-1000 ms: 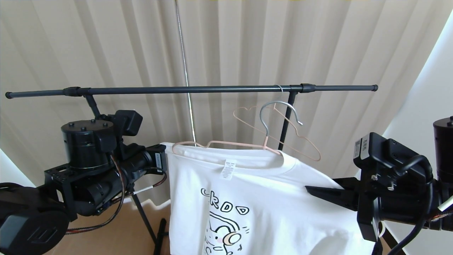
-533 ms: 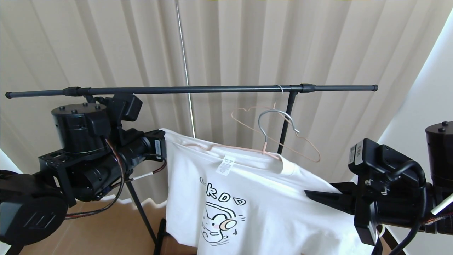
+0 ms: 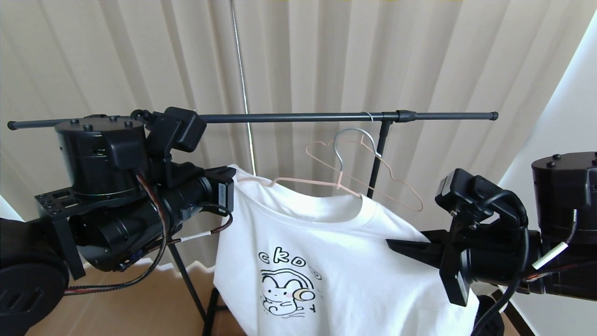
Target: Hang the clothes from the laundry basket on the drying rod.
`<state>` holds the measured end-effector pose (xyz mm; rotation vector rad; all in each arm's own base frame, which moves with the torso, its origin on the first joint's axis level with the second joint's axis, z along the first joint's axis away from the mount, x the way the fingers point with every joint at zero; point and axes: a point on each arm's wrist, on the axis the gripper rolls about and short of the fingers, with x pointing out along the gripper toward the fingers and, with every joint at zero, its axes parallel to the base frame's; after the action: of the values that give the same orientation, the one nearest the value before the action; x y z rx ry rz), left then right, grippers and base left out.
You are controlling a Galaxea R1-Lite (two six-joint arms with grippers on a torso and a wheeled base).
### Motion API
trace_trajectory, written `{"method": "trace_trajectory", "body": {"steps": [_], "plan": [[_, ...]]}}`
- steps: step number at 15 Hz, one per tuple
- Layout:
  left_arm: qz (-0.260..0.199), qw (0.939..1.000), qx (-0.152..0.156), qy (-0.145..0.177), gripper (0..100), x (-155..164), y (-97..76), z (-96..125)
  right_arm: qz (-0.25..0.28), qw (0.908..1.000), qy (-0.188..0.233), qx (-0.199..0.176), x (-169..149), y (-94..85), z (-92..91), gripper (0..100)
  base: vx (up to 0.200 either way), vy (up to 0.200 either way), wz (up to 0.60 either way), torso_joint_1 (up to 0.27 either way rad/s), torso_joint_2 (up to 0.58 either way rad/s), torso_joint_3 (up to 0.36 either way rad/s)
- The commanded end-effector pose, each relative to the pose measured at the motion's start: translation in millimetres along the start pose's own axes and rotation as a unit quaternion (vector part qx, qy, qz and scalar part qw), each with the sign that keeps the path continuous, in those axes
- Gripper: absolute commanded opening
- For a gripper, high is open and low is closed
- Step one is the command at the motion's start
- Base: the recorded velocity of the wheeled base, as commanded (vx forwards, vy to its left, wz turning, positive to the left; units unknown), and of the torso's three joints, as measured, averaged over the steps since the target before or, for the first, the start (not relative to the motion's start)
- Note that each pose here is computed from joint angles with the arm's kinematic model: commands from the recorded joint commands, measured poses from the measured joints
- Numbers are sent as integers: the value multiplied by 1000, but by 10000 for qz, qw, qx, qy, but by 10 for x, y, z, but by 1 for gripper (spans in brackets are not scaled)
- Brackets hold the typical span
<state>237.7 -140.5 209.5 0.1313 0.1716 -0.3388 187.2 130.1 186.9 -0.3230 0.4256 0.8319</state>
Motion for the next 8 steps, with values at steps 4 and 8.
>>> {"method": "trace_trajectory", "body": {"steps": [4, 8], "plan": [[-169, 9996, 158, -163, 0, -130, -85, 90, -491, 9986, 178, 61, 204, 38, -16, 0, 0, 0, 0, 0, 0, 0], [-391, 9988, 186, -233, 0, -173, -199, 119, -700, 9973, 242, 14, 390, 67, -27, 0, 0, 0, 0, 0, 0, 0]]}}
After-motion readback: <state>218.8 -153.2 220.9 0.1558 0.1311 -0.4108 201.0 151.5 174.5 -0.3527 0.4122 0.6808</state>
